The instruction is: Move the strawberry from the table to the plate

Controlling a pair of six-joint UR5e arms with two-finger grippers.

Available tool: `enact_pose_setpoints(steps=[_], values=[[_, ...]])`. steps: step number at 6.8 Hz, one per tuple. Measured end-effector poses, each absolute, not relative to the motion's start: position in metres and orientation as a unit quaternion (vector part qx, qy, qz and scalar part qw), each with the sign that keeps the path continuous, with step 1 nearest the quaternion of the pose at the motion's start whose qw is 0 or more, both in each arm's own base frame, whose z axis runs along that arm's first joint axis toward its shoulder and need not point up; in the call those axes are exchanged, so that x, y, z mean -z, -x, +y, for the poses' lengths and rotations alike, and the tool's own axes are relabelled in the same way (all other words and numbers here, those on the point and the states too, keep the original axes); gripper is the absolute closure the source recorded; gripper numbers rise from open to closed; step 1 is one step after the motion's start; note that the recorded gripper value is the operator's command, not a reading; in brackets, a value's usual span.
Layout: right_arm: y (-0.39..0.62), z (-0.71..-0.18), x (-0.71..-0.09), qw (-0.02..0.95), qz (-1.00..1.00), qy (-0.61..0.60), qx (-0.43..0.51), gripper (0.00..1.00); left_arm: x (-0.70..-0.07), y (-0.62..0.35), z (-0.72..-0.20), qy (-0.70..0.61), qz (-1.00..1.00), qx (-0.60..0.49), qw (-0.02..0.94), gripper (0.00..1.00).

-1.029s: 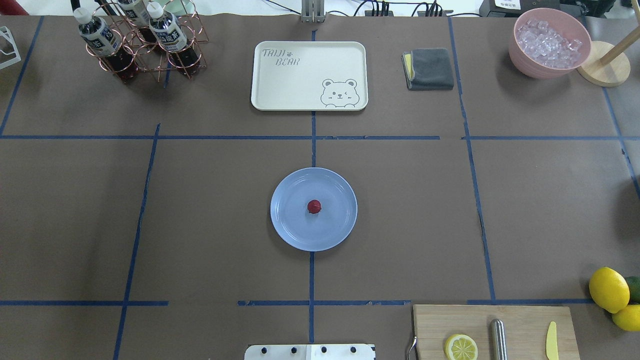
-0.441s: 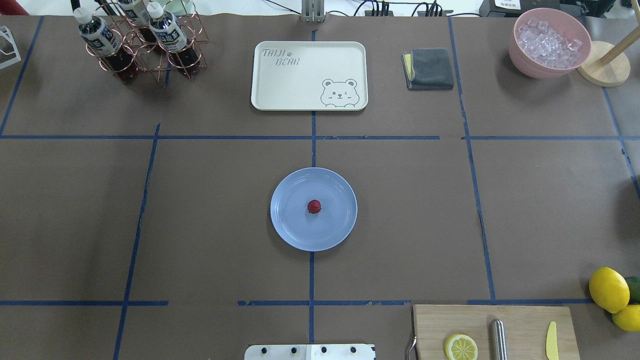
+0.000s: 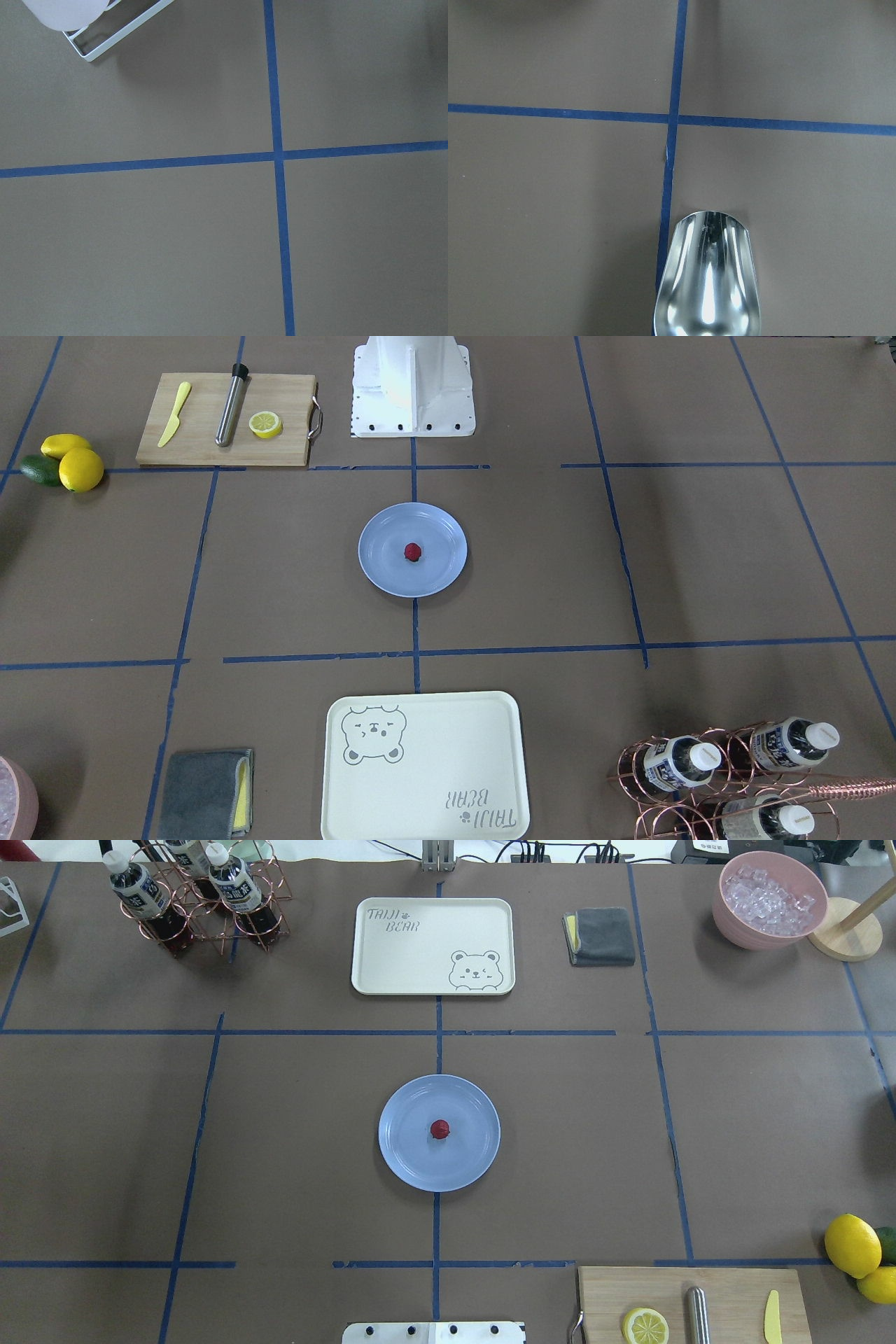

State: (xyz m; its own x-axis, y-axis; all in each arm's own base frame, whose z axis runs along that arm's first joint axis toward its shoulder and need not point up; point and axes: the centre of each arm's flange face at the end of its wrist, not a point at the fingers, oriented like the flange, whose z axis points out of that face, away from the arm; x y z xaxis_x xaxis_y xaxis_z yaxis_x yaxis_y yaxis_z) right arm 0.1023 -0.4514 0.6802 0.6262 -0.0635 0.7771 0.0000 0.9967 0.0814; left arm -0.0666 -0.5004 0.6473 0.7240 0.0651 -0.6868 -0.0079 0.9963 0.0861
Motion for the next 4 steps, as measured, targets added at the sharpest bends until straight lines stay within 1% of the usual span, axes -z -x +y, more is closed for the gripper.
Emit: enact_pose_setpoints(steps=[4], values=[[-0.1024, -0.4525, -0.6787, 0.901, -0.432, -0.037, 0.016, 0.00, -0.6496, 0.0665, -0.5002, -0.038, 0.371, -0.020, 0.928, 0.00]])
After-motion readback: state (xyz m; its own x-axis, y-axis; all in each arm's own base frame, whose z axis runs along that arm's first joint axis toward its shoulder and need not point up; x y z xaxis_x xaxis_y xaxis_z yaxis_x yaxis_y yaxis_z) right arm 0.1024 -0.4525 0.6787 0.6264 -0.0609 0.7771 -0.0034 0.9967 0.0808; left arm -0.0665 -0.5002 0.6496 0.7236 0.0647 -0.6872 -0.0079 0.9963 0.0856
